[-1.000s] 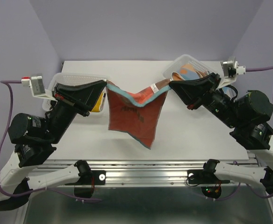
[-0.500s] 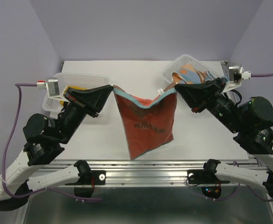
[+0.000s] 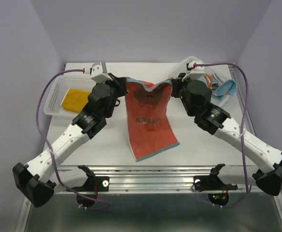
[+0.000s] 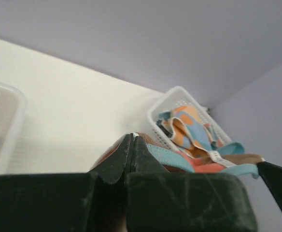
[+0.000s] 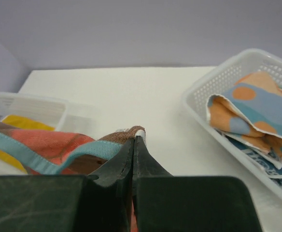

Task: Fold and stack the towels
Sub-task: Flatten out the crumpled towel, then fold the towel

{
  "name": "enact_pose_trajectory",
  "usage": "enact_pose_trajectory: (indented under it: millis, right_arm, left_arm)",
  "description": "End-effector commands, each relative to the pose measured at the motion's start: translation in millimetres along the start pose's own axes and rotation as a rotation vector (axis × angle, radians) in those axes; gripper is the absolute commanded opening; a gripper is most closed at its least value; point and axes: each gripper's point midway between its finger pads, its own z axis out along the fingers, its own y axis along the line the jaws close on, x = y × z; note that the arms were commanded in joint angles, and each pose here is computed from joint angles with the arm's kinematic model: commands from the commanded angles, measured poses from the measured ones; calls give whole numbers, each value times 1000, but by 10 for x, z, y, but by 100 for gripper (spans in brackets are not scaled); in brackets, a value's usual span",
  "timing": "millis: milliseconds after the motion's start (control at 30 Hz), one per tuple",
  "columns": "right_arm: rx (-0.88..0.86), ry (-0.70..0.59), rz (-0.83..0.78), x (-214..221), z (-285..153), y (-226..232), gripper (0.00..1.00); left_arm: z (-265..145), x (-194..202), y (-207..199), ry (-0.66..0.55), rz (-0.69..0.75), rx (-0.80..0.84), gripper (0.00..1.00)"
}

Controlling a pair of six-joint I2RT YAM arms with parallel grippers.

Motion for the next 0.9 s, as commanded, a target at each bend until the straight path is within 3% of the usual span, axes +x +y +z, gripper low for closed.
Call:
enact_pose_trajectory:
  millis: [0, 100, 367, 533, 867]
  right_arm:
    - [45, -98, 63, -104, 400, -168, 1]
    - [66, -77, 82, 15, 689, -315, 1]
    - [54, 12, 61, 435, 1479, -666, 1]
    - [-7, 73, 70, 652, 1704, -751, 1]
    - [-44, 217, 79, 1037, 1504, -729, 1]
  left_arm:
    - [388, -148, 96, -70, -5, 38, 0]
    - [649, -213, 207, -84, 48, 34, 0]
    - [1347, 66, 731, 9, 86, -58, 0]
    - [1603, 464, 940, 120, 86, -59, 0]
    - [1316, 743, 1105, 194, 44, -79, 0]
